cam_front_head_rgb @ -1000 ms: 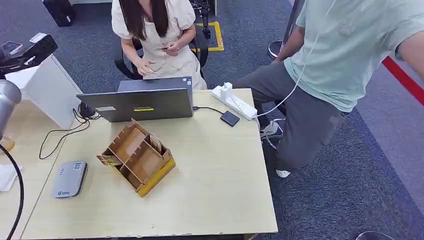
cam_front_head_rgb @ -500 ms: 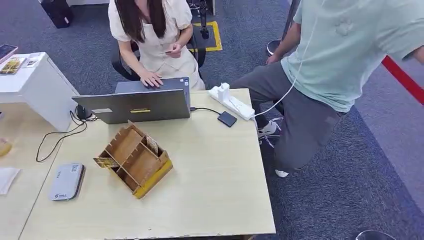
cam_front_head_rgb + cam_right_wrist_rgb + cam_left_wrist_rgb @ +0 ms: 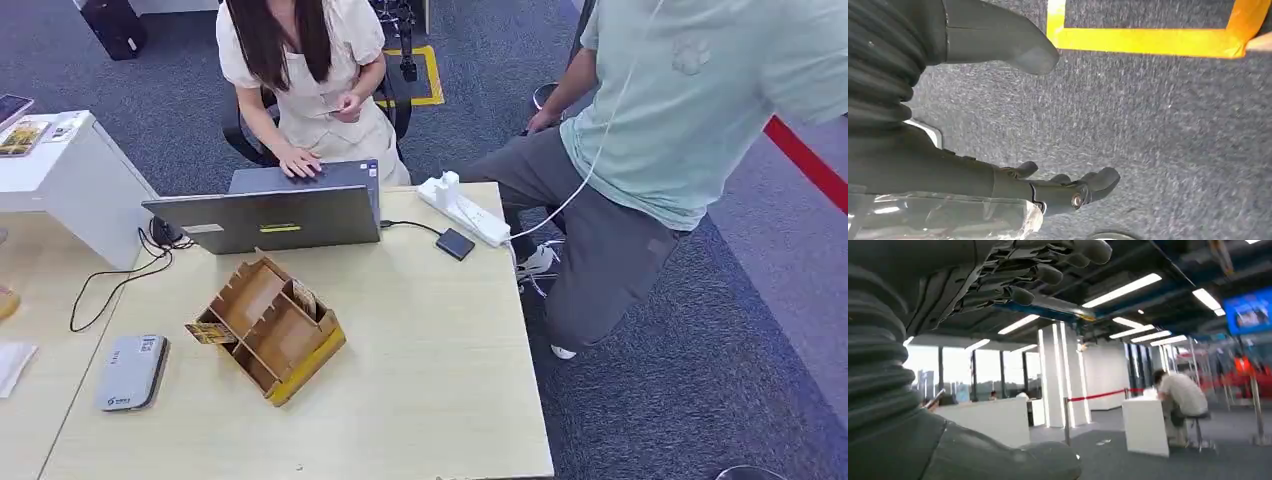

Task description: Pass the card to the sensor for recognition and then transmit it.

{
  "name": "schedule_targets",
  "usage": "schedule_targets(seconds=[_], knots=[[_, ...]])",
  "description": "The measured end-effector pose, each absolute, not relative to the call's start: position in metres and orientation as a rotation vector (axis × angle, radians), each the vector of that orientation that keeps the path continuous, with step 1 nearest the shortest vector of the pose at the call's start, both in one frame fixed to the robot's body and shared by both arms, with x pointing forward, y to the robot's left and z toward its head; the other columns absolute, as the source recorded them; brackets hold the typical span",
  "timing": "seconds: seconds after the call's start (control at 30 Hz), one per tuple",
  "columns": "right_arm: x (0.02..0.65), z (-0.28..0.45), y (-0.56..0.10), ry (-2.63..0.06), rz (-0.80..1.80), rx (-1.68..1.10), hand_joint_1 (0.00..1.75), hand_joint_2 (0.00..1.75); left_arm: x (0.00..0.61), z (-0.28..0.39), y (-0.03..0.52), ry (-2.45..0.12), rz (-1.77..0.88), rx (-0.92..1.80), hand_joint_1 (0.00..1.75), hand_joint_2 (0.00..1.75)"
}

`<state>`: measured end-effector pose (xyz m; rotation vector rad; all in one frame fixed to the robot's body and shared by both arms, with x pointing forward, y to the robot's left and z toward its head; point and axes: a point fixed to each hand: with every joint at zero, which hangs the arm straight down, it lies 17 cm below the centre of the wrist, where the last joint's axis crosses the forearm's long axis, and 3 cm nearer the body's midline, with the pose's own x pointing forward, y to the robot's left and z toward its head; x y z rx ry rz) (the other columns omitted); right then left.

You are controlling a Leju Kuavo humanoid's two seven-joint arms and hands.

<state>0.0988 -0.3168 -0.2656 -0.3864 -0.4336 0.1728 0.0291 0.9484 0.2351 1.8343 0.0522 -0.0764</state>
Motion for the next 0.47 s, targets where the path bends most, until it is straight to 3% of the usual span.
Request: schedule_targets(seconds=[0.1, 0.47], knots=[[0.098, -0.266, -0.32, -0.427, 0.151, -0.395, 0.0, 1.75, 0.041, 0.207, 0.925, 0.108, -0.294, 1.752, 0.0, 1.75], [0.096, -0.265, -0.329, -0.42, 0.121, -0.414, 0.0, 1.75, -0.055, 0.235, 0.89, 0.094, 0.098, 1.841, 0.0, 1.75]])
